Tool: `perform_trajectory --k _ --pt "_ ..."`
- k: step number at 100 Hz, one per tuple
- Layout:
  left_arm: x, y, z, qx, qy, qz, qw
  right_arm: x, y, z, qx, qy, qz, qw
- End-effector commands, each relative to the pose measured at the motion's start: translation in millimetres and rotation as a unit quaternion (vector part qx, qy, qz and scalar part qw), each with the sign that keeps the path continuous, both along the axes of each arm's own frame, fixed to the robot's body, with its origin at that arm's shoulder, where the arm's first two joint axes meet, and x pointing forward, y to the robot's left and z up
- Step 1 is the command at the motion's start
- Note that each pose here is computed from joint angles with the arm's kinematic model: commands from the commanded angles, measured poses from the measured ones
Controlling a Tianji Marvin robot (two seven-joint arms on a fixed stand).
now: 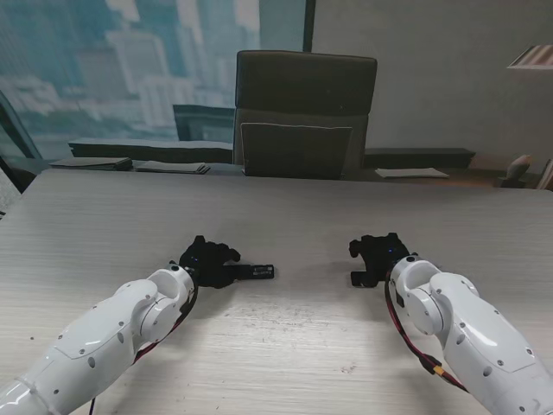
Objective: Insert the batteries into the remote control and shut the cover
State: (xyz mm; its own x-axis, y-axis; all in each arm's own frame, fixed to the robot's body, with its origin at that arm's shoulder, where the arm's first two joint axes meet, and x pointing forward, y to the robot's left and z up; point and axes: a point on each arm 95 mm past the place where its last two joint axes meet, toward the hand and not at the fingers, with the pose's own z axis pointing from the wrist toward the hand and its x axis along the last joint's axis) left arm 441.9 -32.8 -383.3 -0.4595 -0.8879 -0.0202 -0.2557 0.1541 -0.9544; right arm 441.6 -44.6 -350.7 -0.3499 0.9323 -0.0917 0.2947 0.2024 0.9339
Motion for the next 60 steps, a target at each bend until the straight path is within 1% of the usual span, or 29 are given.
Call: perform_trajectory --k 1,39,60 --pt "-1.1 -1 -1.5 0.003 0.009 0.001 1.0000 -3.9 0 -9.5 -0.004 0.019 -0.003 0.9998" --pt "-1.6 -1 -1.7 0.004 0.010 0.003 0.9999 -8.7 -6 -39.7 -0.001 0.037 -0.043 0.9984" --pt "-1.5 -1 -1.9 0.003 0.012 0.002 0.9999 -11.2 -6 -55.2 0.002 0.053 -0.059 0.9969"
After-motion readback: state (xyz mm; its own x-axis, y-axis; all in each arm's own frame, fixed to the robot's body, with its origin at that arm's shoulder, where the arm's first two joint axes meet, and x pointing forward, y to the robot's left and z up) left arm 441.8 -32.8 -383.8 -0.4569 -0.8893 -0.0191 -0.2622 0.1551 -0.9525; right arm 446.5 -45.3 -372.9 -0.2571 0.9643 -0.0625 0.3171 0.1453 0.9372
